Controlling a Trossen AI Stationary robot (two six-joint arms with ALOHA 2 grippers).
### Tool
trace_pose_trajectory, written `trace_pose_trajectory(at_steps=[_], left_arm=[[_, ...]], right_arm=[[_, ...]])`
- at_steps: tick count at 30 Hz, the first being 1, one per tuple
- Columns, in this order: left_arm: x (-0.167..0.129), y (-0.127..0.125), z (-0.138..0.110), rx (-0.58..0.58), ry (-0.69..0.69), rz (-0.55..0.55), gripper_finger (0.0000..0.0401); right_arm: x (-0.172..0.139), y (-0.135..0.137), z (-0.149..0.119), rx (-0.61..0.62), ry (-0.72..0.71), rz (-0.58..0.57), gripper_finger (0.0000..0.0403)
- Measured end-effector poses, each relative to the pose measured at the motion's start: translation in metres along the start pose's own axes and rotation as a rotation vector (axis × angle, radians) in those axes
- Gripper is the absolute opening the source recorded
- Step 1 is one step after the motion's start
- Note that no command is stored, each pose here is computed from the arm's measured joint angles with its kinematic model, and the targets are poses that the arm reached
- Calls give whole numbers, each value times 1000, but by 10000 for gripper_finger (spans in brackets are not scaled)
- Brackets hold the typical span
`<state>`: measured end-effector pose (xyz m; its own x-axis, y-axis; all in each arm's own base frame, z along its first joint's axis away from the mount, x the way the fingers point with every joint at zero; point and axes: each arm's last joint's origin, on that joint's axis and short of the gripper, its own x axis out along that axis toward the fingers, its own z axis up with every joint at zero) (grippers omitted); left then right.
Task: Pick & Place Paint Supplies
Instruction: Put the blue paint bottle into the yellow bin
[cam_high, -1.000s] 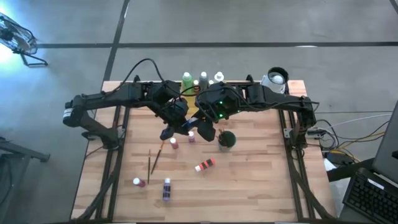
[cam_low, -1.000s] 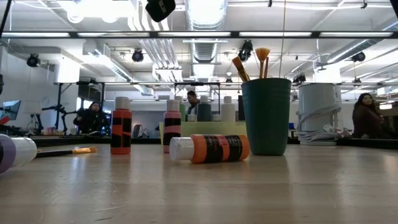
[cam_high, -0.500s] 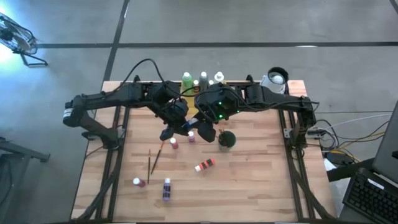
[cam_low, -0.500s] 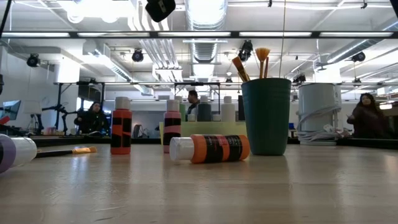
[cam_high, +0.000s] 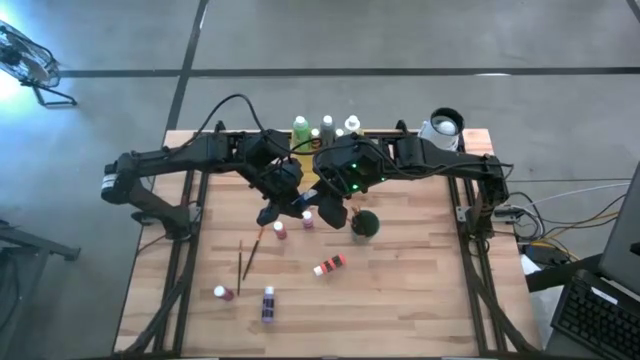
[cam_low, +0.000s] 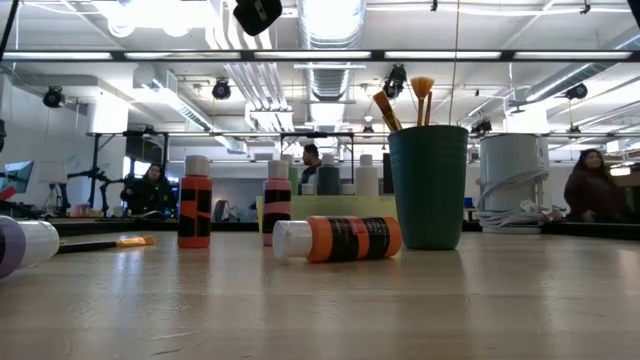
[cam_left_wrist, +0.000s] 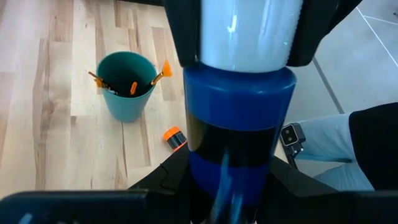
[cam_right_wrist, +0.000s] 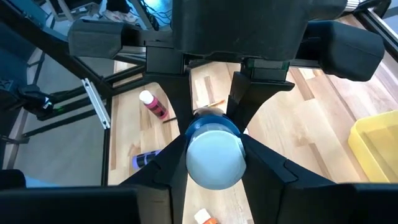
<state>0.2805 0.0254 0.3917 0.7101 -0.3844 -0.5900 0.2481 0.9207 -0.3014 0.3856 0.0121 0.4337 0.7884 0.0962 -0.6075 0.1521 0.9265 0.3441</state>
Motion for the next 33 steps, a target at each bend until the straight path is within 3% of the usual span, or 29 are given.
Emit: trace_pose_trajectory(at_steps=[6, 15, 20, 26, 33], left_arm=[[0, 0, 0, -3, 2, -1, 133], [-16, -2, -3, -1, -16, 48, 229], [-43, -5, -7, -1, -52, 256, 238], [-76, -13, -11, 4, -139, 587, 228], [-109, -29, -18, -9, -256, 721, 222]], right_arm=[[0, 0, 0, 3, 0, 1, 113], [-15, -3, -3, 9, 29, -40, 113], [-29, -15, -10, 35, 85, -188, 113], [-35, -54, -10, 103, 154, -364, 113], [-31, -118, -7, 171, 194, -492, 113]])
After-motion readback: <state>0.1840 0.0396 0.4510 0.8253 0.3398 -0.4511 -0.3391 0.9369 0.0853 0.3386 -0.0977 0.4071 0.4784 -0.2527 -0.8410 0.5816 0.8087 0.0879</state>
